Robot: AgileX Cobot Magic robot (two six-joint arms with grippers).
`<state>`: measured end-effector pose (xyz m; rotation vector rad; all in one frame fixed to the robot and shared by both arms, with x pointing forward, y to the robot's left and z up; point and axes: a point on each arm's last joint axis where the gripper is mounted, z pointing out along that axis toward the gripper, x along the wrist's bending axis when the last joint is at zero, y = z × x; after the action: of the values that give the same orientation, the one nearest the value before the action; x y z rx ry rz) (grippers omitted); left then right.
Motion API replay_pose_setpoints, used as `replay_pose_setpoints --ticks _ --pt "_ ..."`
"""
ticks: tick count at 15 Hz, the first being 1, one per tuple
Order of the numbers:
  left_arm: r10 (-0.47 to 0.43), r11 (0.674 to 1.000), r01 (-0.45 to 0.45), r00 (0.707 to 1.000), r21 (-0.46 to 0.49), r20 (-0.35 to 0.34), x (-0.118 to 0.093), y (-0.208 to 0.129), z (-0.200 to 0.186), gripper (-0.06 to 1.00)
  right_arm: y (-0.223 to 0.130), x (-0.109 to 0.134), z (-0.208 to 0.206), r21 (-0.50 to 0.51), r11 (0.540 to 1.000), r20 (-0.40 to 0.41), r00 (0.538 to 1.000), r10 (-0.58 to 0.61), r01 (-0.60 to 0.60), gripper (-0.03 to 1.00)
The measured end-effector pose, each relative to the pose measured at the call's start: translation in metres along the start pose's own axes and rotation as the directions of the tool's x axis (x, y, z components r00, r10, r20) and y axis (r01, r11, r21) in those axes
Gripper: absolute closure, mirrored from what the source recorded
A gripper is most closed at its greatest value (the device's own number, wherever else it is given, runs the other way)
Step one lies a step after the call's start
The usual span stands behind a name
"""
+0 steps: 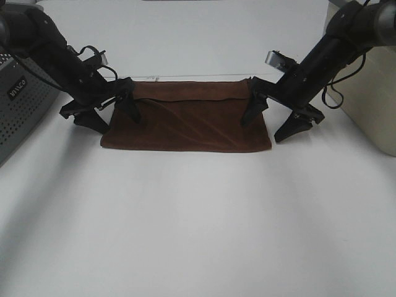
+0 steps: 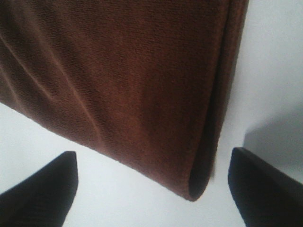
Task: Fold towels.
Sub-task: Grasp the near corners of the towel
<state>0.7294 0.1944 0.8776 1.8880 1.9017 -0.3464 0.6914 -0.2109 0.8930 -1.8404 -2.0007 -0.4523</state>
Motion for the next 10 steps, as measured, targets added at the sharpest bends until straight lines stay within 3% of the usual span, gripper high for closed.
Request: replay_pose_setpoints --ticks 10 --pt "0.007 1.000 -0.008 0.997 -0.013 -0.082 0.0038 0.0012 -0.0021 0.18 0.0040 0.0003 0.0090 -0.032 0.999 0.006 1.000 -0.015 0.015 0.19"
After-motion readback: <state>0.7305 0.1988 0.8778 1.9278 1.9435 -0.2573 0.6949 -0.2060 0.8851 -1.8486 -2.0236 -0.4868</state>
